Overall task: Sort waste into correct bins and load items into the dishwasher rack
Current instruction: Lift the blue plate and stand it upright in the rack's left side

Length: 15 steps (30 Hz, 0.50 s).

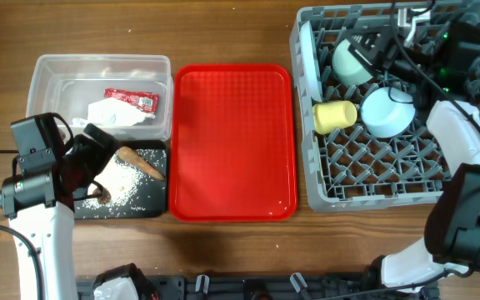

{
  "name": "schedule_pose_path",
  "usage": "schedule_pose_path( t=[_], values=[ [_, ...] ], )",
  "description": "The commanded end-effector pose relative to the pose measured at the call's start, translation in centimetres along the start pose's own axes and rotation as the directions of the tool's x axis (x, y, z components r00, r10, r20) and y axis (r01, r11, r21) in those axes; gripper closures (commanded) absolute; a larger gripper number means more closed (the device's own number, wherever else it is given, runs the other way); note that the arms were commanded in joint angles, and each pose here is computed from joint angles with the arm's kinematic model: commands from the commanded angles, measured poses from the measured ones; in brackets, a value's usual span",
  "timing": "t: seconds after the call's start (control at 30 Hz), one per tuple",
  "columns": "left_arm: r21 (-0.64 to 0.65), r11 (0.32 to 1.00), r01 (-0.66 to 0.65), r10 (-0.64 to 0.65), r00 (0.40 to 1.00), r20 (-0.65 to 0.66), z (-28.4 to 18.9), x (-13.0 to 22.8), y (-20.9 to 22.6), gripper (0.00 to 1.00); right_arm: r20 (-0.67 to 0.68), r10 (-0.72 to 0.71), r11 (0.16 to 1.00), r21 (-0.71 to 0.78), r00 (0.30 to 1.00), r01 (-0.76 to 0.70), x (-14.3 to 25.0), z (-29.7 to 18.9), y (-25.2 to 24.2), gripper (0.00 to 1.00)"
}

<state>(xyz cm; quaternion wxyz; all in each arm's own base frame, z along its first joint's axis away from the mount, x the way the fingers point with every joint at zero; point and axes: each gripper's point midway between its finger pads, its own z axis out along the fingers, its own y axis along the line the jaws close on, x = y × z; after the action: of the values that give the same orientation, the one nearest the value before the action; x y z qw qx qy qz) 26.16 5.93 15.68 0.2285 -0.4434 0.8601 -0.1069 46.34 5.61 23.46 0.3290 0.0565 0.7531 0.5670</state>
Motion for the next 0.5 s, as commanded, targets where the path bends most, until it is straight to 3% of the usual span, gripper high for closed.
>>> schedule_pose_path(
  t=[0.0, 0.13, 0.17, 0.23, 0.27, 0.3, 0.47],
  values=[
    [0.005, 1.000, 0.009, -0.009, 1.000, 0.002, -0.1, -0.1, 0.0, 0.00, -0.021, 0.119, 0.992, -0.026, 0.993, -0.120, 0.3, -0.1, 1.3, 0.00],
    [0.005, 1.000, 0.009, -0.009, 1.000, 0.002, -0.1, -0.1, 0.0, 0.00, -0.030, 0.518, 0.855, -0.014, 0.855, -0.519, 0.3, -0.1, 1.3, 0.00],
    [0.005, 1.000, 0.009, -0.009, 1.000, 0.002, -0.1, -0.1, 0.0, 0.00, -0.032, 0.636, 0.771, -0.010, 0.771, -0.637, 0.3, -0.1, 1.3, 0.00],
    [0.005, 1.000, 0.009, -0.009, 1.000, 0.002, -0.1, -0.1, 0.0, 0.00, -0.034, 0.851, 0.524, 0.001, 0.524, -0.852, 0.3, -0.1, 1.3, 0.00],
    [0.005, 1.000, 0.009, -0.009, 1.000, 0.002, -0.1, -0.1, 0.0, 0.00, -0.033, 0.922, 0.387, 0.006, 0.387, -0.922, 0.3, -0.1, 1.3, 0.00],
    [0.005, 1.000, 0.009, -0.009, 1.000, 0.002, -0.1, -0.1, 0.0, 0.00, -0.027, 0.956, 0.294, 0.007, 0.294, -0.956, 0.3, -0.1, 1.2, 0.00],
    [0.005, 1.000, 0.009, -0.009, 1.000, 0.002, -0.1, -0.1, 0.0, 0.00, 0.141, 0.949, 0.295, -0.085, 0.282, -0.952, -2.1, -0.4, -1.1, 0.00]
  ],
)
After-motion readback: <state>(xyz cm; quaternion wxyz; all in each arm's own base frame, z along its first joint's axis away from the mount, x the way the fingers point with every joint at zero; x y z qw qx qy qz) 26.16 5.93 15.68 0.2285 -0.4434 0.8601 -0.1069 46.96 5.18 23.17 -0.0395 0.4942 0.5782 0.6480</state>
